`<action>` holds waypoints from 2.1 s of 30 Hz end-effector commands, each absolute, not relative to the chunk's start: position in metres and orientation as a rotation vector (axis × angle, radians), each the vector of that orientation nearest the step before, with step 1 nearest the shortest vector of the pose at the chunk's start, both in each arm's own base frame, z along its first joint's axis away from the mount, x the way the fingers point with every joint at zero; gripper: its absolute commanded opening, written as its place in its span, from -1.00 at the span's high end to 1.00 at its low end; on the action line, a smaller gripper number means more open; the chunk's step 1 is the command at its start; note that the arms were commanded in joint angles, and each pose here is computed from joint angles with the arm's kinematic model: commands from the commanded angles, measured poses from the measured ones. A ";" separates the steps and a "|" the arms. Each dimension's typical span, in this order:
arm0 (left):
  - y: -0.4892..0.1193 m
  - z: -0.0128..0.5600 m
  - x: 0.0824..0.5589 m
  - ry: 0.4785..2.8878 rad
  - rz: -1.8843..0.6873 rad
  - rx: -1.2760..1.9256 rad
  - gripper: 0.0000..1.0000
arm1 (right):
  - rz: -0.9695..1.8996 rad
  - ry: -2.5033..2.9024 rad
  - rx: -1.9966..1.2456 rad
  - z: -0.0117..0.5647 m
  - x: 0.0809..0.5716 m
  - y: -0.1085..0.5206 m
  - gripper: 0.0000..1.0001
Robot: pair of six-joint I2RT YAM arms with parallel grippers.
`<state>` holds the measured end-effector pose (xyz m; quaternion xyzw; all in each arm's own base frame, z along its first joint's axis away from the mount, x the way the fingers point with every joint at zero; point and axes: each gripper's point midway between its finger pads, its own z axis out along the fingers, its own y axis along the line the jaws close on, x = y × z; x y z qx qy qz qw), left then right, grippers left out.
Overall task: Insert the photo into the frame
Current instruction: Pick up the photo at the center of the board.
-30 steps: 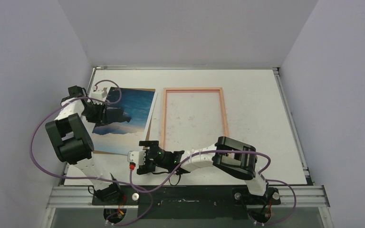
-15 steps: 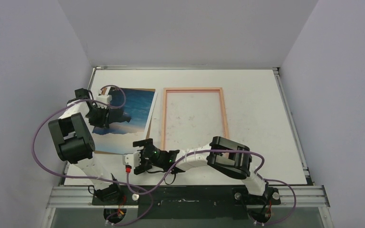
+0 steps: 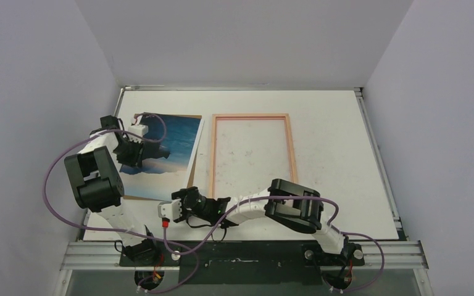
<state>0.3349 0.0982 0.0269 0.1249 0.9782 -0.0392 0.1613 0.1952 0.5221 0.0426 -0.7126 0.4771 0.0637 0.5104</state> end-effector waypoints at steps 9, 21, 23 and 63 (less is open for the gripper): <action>0.095 0.031 0.338 2.771 -0.095 0.408 0.40 | 0.209 1.129 -1.528 0.082 0.194 0.549 0.14; 0.091 0.028 0.333 2.791 -0.133 0.423 0.44 | 0.215 1.133 -1.512 0.079 0.195 0.554 0.22; 0.090 0.028 0.333 2.793 -0.142 0.427 0.44 | 0.204 1.127 -1.518 0.078 0.196 0.555 0.21; 0.057 0.141 0.351 2.617 -0.542 0.385 0.23 | 0.247 1.078 -1.404 0.122 0.207 0.583 0.89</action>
